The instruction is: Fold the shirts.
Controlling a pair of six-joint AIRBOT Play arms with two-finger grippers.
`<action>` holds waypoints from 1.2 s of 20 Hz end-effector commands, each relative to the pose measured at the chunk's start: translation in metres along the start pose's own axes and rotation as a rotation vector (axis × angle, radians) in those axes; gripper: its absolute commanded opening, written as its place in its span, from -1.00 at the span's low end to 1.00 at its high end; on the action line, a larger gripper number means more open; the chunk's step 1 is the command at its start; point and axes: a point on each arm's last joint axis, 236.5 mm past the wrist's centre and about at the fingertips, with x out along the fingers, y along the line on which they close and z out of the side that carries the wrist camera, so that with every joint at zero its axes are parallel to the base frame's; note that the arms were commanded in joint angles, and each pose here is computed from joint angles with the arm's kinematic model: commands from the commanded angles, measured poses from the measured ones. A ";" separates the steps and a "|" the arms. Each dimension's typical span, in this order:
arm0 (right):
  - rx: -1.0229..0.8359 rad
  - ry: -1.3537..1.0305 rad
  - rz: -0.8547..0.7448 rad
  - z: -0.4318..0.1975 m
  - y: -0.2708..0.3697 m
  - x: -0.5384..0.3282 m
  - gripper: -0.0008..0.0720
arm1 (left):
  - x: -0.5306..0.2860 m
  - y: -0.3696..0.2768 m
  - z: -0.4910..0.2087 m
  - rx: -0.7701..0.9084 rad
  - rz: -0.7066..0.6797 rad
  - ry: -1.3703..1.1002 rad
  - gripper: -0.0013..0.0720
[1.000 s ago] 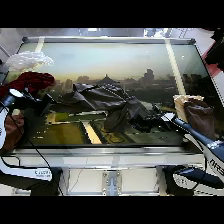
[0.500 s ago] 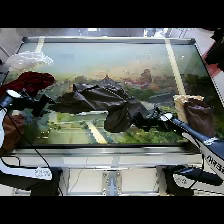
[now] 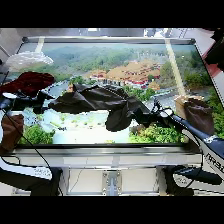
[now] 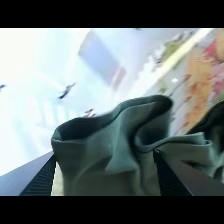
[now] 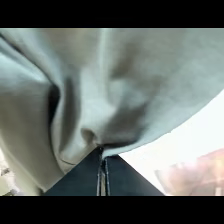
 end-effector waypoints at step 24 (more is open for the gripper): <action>-1.059 -1.199 0.356 -0.047 0.287 -0.546 -0.93 | -0.499 -0.215 -0.107 0.745 -0.711 -1.094 -0.94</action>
